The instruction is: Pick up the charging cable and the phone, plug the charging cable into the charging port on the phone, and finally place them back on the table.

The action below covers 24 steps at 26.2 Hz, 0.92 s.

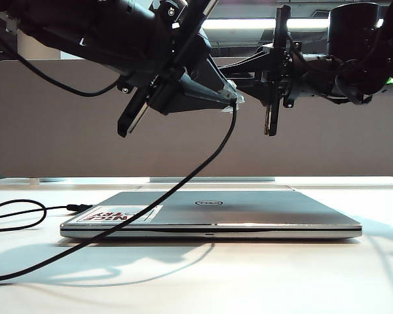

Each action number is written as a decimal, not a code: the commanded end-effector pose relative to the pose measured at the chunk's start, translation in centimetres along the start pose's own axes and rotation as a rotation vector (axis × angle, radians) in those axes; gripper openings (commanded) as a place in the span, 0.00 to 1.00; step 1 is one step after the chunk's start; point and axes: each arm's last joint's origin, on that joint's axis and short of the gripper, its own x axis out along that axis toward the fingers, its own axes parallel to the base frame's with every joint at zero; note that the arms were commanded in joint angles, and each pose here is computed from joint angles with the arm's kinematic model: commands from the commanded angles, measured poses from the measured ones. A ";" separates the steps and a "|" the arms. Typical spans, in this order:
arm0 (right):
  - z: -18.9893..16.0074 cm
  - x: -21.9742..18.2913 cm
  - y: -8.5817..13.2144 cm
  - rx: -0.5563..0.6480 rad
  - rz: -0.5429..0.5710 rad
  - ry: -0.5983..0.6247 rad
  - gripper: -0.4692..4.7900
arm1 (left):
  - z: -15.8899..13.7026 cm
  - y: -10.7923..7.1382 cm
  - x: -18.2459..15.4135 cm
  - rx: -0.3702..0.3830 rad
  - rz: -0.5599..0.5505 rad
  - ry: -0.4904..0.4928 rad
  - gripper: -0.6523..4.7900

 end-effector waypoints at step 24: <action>-0.2 1.1 0.9 -0.066 0.029 0.030 0.09 | 0.5 0.5 -0.1 0.005 0.011 -0.022 0.11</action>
